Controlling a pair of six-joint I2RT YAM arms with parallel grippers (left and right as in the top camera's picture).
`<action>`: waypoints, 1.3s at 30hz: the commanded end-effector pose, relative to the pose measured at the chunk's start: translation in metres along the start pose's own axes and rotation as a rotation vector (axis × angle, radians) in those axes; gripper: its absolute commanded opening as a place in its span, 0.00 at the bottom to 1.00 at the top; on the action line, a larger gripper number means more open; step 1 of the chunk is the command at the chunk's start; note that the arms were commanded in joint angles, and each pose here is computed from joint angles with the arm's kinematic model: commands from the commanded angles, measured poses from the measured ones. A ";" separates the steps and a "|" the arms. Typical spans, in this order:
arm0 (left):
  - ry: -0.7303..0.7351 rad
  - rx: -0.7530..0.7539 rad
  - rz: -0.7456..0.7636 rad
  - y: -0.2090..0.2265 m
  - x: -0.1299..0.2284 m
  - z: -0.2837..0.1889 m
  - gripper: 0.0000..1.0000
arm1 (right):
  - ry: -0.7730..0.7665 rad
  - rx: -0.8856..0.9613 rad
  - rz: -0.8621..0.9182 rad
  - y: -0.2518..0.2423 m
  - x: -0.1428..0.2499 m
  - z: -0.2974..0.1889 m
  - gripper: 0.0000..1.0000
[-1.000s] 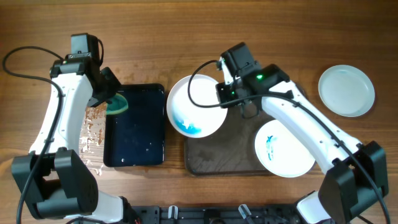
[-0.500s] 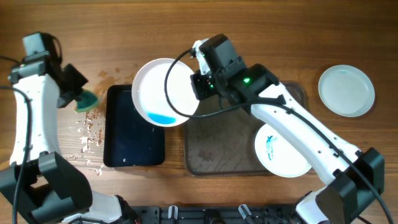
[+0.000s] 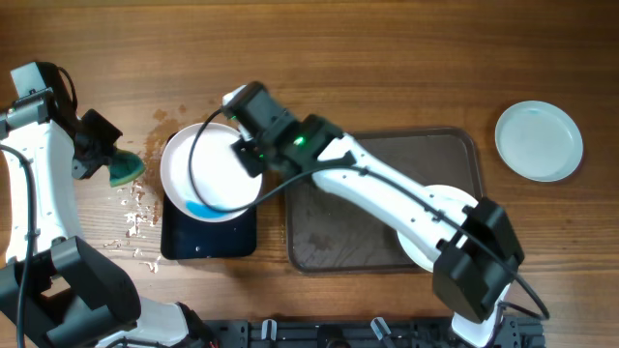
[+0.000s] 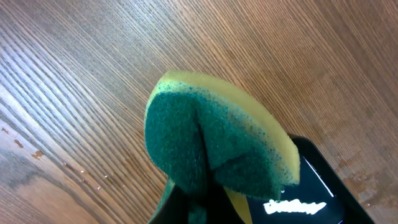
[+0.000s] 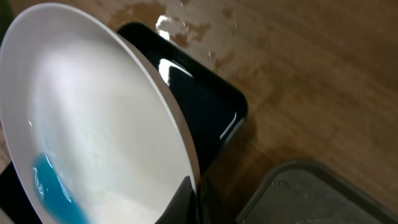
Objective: Clean dirty plates on tray and stack at the side
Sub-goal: 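Lift the plate with the right gripper and carry it over the black tray, then tilt the plate over the black tray with the right gripper to rinse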
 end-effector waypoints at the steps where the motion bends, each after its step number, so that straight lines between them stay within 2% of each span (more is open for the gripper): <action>1: -0.016 0.025 0.017 -0.003 -0.003 -0.011 0.04 | -0.034 0.226 -0.144 -0.015 -0.016 -0.010 0.04; 6: -0.015 0.024 0.017 -0.003 -0.003 -0.011 0.04 | -0.046 0.464 -0.319 -0.022 -0.026 -0.025 0.05; 11: -0.014 0.024 0.017 -0.003 -0.003 -0.011 0.04 | -0.109 0.607 -0.454 -0.009 -0.047 -0.041 0.04; 20: -0.014 0.023 0.017 -0.003 -0.003 -0.011 0.04 | -0.253 0.850 -0.537 0.024 -0.082 -0.082 0.05; 29: -0.010 0.020 0.018 -0.002 -0.002 -0.011 0.04 | -0.252 0.913 -0.558 0.023 -0.087 -0.092 0.04; 39: -0.010 0.021 0.018 -0.002 -0.002 -0.011 0.04 | -0.275 0.895 -0.579 0.038 -0.088 -0.094 0.04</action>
Point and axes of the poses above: each gripper's point midway between its finger pads, its own z axis out along the fingers, its own y axis along the line the jaws close on, x = y × z, the point moved 2 cm from there along -z, back along the fingers, and after that the axes turned 8 degrees about -z, right-handed, at the moved point
